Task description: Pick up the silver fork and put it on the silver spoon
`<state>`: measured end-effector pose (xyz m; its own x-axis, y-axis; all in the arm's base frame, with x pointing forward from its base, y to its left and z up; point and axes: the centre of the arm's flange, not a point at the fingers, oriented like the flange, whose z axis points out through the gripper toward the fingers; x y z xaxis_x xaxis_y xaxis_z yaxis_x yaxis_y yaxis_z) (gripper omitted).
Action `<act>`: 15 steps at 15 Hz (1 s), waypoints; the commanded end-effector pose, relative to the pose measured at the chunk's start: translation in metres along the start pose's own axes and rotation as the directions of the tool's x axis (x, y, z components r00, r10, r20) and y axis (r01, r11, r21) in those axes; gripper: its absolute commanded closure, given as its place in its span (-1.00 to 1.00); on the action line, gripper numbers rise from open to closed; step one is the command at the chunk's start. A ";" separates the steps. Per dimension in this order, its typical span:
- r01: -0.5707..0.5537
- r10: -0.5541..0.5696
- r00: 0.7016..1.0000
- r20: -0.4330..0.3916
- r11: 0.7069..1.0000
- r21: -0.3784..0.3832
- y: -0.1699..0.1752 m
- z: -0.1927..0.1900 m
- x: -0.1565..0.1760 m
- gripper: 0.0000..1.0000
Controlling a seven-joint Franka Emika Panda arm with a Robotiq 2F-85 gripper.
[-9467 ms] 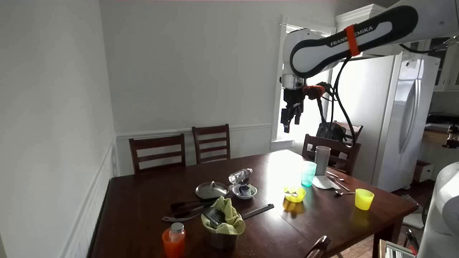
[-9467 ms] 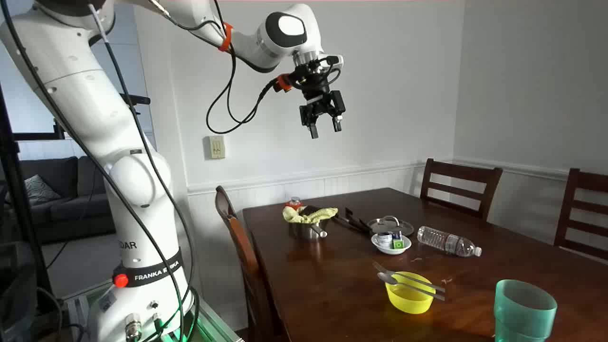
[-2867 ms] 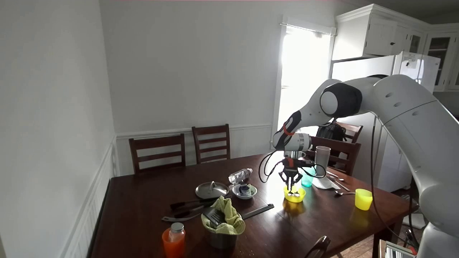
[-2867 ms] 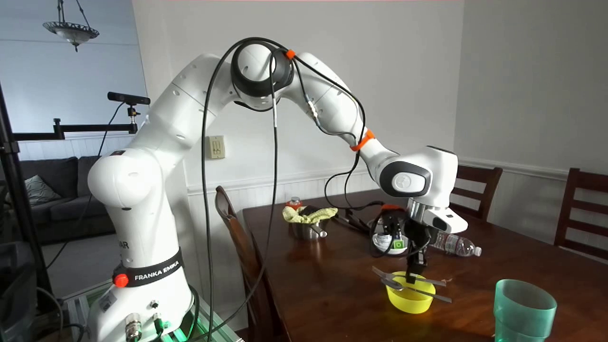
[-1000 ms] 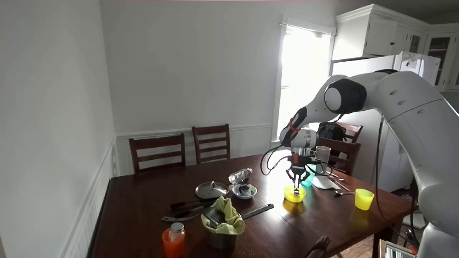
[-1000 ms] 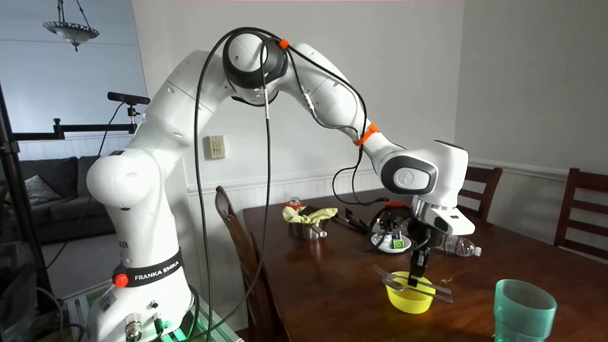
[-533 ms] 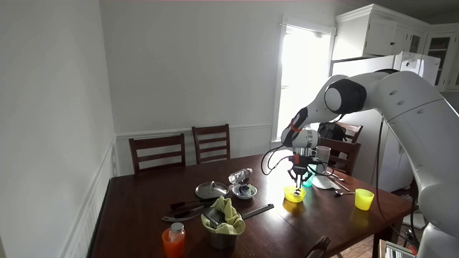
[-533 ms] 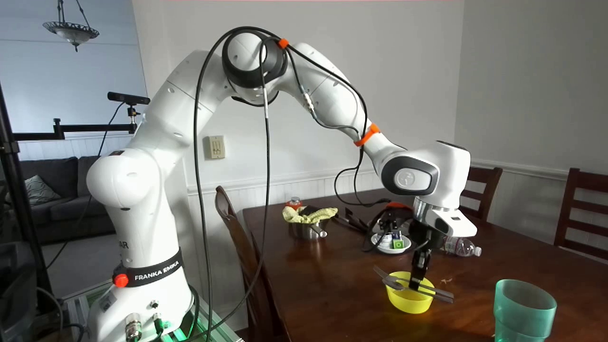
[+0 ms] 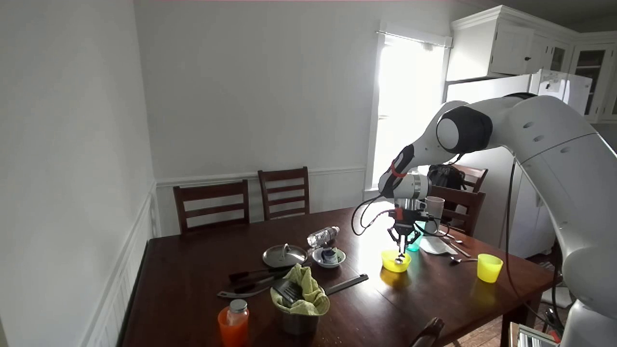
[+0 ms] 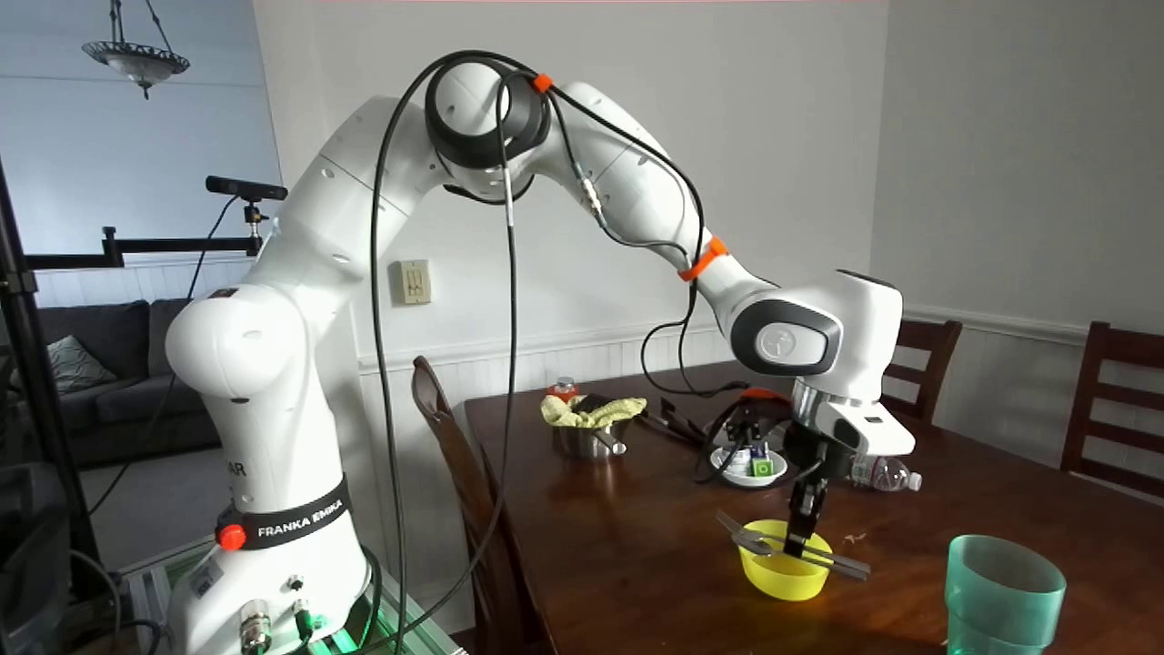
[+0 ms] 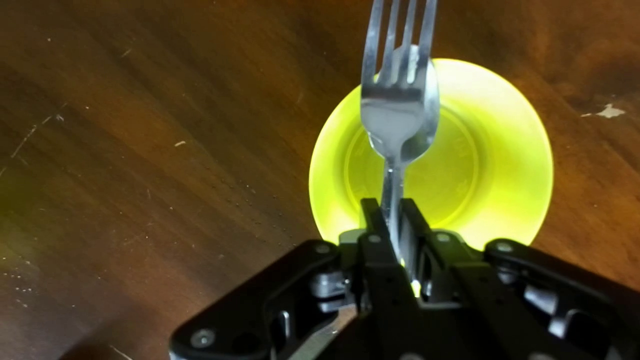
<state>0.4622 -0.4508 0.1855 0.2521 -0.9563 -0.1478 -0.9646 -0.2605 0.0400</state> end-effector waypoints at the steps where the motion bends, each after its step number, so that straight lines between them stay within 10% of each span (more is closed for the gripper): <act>1: -0.023 0.023 1.000 0.010 1.000 0.021 0.003 0.000 0.002 0.94; 15: -0.003 0.003 1.000 -0.008 0.999 0.036 -0.003 0.005 0.006 0.94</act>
<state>0.4644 -0.4499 0.1811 0.2559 -0.9558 -0.1450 -0.9636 -0.2641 0.0404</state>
